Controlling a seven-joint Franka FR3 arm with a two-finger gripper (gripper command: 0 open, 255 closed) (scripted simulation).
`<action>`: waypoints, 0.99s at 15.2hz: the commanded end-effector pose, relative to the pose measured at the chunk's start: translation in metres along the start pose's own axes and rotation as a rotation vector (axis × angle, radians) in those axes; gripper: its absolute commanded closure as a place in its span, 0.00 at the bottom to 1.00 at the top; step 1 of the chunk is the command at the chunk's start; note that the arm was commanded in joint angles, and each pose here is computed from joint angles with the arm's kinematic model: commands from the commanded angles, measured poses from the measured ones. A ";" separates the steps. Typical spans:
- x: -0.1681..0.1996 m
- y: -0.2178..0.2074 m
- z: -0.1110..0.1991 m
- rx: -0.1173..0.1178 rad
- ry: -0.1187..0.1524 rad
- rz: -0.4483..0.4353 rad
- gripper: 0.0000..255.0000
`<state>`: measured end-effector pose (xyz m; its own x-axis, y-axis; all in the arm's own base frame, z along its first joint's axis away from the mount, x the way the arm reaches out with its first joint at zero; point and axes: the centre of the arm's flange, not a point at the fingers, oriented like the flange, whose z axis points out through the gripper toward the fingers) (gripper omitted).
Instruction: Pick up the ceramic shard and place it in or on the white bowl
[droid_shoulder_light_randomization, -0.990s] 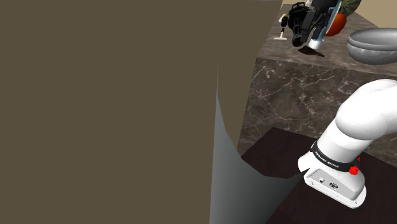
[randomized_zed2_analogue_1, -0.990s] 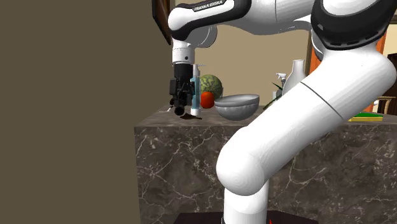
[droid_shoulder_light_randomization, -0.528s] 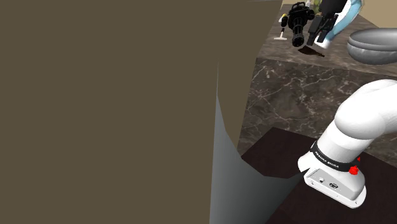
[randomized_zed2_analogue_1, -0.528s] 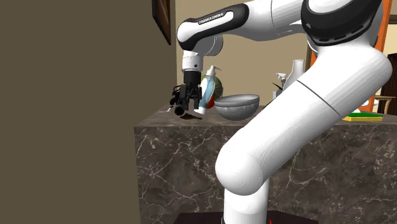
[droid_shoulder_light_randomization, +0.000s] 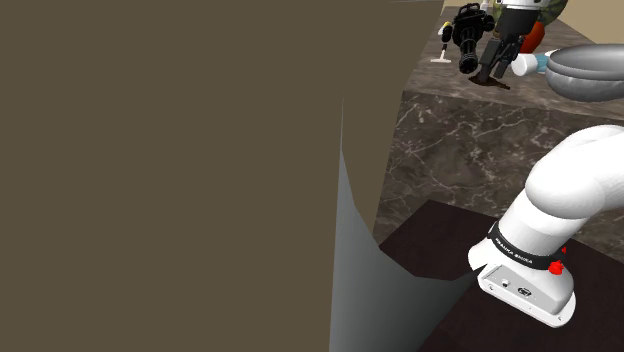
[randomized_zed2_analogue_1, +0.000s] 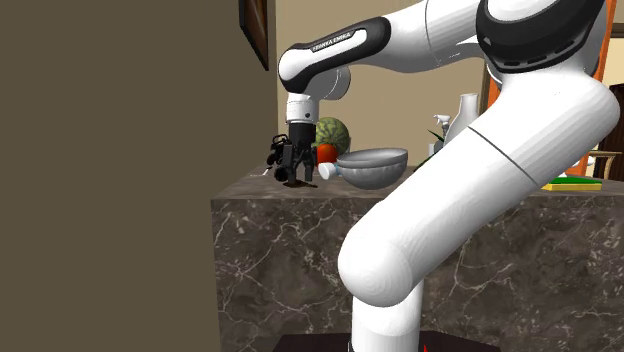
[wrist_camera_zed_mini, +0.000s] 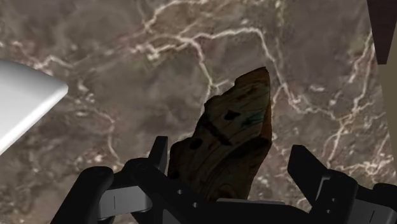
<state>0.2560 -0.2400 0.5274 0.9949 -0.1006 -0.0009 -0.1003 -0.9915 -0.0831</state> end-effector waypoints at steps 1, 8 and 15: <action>0.000 0.000 0.000 0.000 0.000 0.000 0.00; 0.000 0.000 0.001 0.000 0.000 0.000 1.00; 0.000 -0.001 -0.005 0.000 0.000 0.000 1.00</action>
<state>0.2553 -0.2432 0.5356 0.9944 -0.1044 0.0139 -0.1030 -0.9918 -0.0750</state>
